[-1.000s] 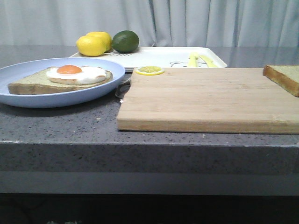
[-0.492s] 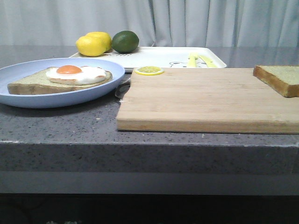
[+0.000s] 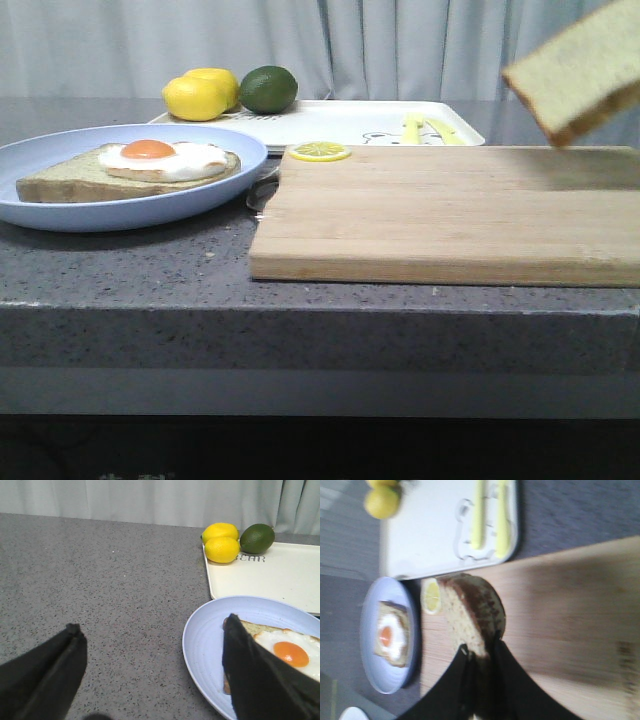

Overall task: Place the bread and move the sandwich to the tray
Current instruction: 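Carry the bread with the right gripper over the egg-topped slice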

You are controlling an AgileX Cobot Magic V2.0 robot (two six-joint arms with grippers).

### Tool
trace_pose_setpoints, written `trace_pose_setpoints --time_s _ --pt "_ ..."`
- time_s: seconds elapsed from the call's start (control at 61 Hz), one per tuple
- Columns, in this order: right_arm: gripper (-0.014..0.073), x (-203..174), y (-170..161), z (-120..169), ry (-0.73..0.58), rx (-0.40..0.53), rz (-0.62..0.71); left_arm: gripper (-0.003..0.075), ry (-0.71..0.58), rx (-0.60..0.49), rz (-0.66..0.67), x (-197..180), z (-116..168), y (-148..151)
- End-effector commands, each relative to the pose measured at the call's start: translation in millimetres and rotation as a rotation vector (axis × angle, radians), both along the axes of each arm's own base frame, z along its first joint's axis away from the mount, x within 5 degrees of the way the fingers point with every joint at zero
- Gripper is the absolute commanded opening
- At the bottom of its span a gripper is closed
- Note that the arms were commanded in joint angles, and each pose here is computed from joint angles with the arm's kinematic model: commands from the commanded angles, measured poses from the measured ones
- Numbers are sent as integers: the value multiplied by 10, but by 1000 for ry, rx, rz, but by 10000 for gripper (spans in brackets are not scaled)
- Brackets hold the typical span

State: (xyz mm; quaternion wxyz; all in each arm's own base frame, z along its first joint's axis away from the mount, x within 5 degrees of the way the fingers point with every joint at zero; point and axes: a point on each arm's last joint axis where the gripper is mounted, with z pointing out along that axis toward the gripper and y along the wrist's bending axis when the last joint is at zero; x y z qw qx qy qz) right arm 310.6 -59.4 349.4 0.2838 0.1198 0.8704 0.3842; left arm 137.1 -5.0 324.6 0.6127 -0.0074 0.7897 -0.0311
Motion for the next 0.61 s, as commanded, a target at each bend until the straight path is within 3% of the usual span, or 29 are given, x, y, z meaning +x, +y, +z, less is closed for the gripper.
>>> trace_pose_setpoints --time_s 0.0,0.246,0.393,0.59 --pt "-60 -76 279 398 -136 194 85 542 -113 -23 -2 17 195 -9" --pt "-58 -13 1174 566 -197 385 258 542 -113 -23 -2 17 195 -9" --pt "-58 -34 1779 592 -219 414 276 542 -113 -23 -2 17 195 -9" --pt "-58 -107 2451 560 -260 403 181 542 -113 -23 -2 17 195 -9"
